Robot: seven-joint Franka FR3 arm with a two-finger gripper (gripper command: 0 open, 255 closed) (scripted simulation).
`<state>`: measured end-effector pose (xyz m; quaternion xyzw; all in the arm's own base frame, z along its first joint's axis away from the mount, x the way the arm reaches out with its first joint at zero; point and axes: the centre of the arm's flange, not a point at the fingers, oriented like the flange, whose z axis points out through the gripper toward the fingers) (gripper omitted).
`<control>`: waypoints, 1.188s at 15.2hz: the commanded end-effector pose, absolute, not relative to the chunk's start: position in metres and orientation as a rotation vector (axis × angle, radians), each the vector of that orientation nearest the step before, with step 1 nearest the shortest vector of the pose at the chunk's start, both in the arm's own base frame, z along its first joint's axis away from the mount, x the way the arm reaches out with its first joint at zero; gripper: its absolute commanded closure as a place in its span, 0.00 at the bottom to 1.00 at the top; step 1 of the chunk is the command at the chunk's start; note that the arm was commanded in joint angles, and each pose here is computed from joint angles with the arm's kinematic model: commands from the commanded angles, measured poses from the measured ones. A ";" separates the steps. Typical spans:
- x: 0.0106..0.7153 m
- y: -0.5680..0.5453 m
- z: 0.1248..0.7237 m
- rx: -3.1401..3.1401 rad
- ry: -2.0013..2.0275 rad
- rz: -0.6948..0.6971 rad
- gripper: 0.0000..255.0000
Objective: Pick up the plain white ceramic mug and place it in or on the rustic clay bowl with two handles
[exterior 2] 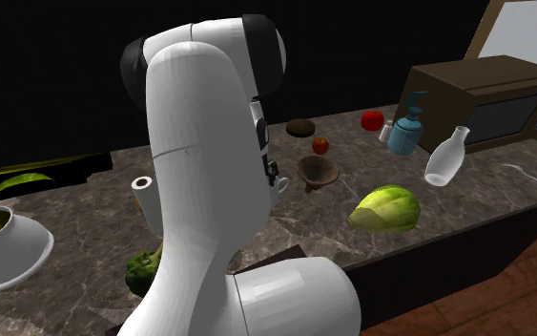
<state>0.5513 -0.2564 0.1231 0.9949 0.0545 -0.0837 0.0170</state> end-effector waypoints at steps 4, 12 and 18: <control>0.551 -0.256 0.123 3.092 0.169 -0.260 1.00; 0.551 -0.256 0.123 3.092 0.169 -0.260 1.00; 0.551 -0.256 0.149 3.092 0.169 -0.260 1.00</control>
